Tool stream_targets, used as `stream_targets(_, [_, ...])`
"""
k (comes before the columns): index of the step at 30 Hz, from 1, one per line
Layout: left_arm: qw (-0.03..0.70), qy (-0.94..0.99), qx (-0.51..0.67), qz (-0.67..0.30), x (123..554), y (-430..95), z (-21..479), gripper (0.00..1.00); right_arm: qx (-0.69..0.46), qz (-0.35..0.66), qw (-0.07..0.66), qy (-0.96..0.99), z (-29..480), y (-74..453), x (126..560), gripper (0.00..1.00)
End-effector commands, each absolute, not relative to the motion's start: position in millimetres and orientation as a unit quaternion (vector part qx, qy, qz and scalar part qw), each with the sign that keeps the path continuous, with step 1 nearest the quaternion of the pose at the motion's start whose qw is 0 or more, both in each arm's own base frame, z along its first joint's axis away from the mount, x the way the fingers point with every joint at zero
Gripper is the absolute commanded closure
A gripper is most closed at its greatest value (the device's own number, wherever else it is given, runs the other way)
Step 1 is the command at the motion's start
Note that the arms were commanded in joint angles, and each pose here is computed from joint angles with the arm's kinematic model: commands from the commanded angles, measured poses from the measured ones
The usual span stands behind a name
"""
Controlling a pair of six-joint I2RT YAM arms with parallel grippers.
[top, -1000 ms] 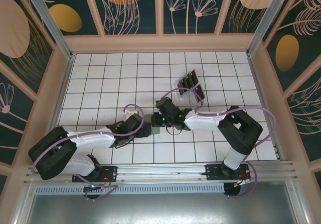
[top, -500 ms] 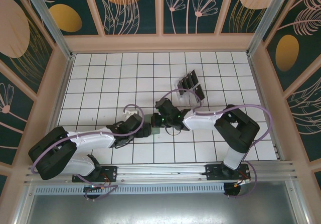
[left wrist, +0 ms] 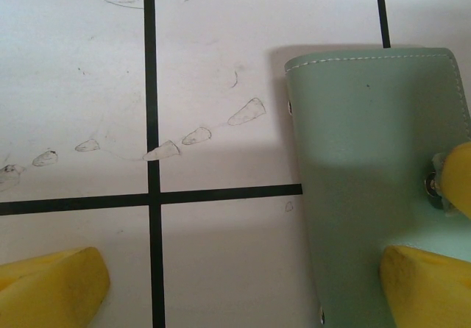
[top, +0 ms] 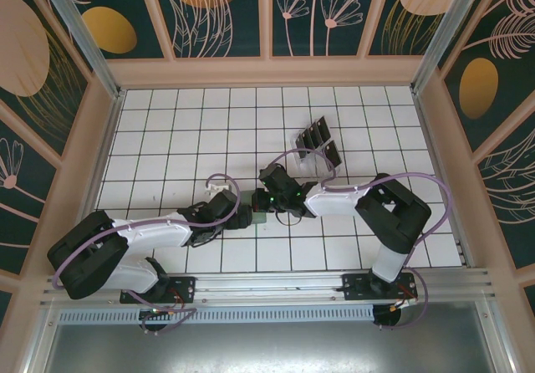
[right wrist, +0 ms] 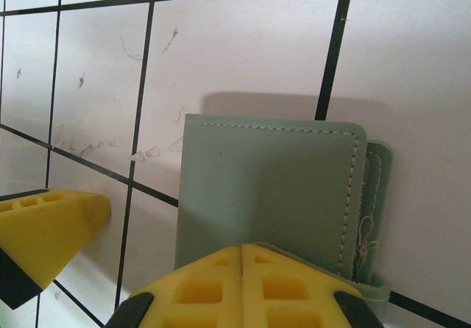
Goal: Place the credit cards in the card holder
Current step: Close the button on the card holder.
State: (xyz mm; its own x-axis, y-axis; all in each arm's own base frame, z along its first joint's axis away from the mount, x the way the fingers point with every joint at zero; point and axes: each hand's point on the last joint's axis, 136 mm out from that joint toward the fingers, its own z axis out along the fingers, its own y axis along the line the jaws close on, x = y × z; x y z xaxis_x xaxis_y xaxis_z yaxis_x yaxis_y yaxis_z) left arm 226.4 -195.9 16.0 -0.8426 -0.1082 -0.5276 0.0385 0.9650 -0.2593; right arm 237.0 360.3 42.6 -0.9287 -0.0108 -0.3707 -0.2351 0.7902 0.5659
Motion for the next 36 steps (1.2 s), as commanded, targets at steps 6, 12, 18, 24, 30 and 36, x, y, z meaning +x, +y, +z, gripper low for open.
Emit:
stream_targets(6, [0.232,0.969,-0.022,-0.077,203,-164,-18,0.02,-0.061,0.296,0.134,0.944,8,349,218,1.00])
stream_targets(12, [0.242,0.966,-0.031,-0.088,205,-166,-9,0.01,-0.062,0.275,0.121,0.952,-7,339,213,1.00])
stream_targets(18, [0.281,0.952,-0.064,-0.102,213,-160,18,0.01,-0.059,0.248,0.108,0.961,-23,328,207,1.00])
stream_targets(24, [0.315,0.934,-0.103,-0.131,219,-158,45,0.01,-0.055,0.225,0.095,0.968,-34,318,203,1.00])
stream_targets(30, [0.320,0.932,-0.103,-0.138,222,-161,55,0.02,-0.057,0.244,0.103,0.963,-17,330,208,1.00])
stream_targets(36, [0.359,0.916,-0.114,-0.138,236,-161,86,0.02,-0.104,0.304,0.168,0.932,63,379,243,0.65])
